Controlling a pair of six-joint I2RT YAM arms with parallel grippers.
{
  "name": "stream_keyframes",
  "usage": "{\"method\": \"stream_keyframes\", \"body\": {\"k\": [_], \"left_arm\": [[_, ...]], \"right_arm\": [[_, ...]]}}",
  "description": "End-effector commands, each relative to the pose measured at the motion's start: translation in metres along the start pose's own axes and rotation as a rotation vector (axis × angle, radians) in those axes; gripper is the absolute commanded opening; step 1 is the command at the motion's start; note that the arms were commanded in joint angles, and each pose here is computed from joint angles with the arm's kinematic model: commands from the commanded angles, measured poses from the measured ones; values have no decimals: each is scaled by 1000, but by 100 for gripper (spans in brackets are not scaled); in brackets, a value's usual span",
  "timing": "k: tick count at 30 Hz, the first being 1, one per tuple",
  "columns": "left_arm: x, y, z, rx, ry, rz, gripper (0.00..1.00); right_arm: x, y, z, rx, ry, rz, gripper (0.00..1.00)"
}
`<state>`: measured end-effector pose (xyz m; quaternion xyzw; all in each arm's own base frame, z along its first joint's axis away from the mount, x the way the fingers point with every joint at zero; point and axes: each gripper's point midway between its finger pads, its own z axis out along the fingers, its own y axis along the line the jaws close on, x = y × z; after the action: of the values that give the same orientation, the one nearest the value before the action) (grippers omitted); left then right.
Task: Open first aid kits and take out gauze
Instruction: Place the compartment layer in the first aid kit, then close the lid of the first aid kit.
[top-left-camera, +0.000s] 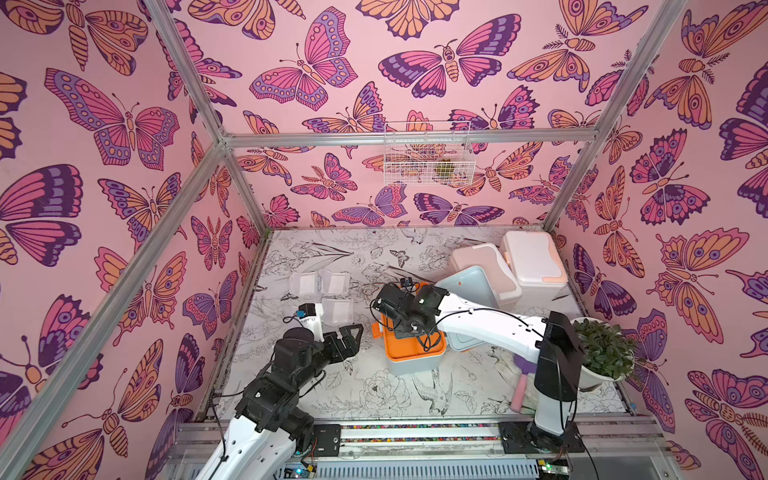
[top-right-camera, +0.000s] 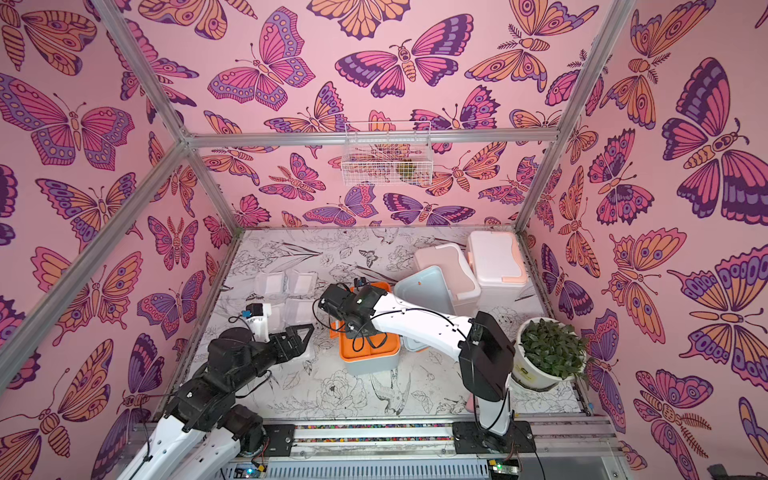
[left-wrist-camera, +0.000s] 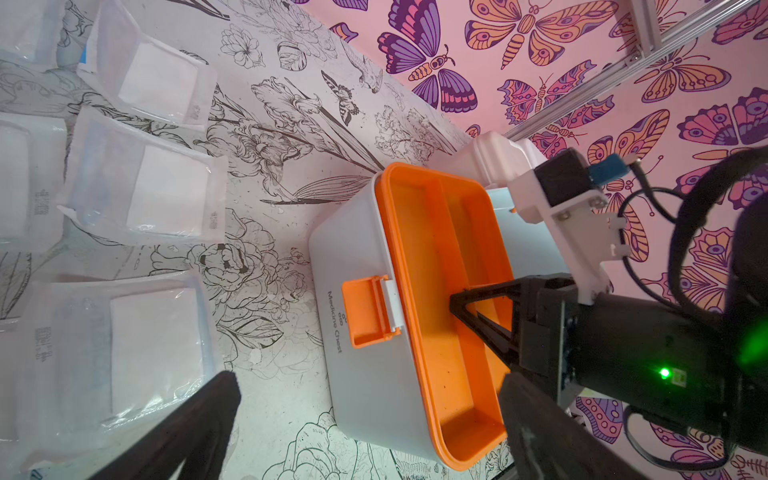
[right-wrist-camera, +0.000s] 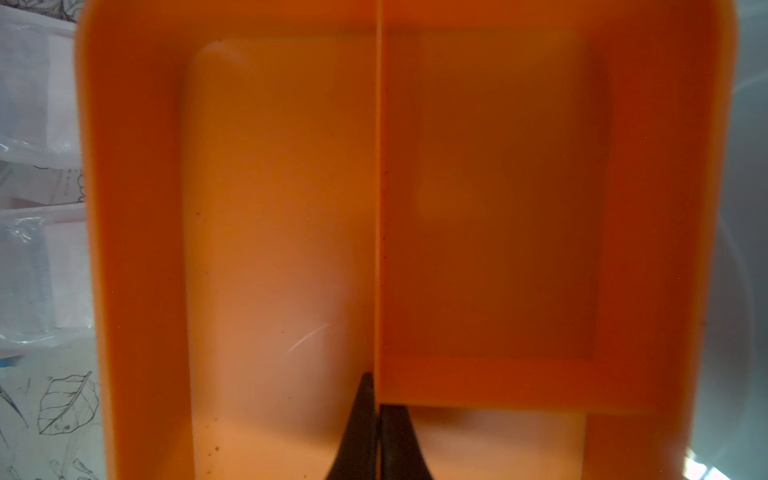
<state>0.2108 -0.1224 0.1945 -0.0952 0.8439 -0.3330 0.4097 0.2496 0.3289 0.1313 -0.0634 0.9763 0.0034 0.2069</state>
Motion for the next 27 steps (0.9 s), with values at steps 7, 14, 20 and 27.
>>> {"method": "stream_keyframes", "body": {"k": [7,14,20,27], "left_arm": [[2,3,5,-10,12,2,100],[3,1,5,-1,21,5,100],[-1,-11,11,22,52,17,100],[0,-27,20,68,130,33,100]], "right_arm": [[13,2,13,12,49,-13,0],[-4,-5,-20,-47,-15,-12,34],[-24,-28,-62,-87,-123,-21,78],[-37,-87,-98,-146,-250,-1,100]]}}
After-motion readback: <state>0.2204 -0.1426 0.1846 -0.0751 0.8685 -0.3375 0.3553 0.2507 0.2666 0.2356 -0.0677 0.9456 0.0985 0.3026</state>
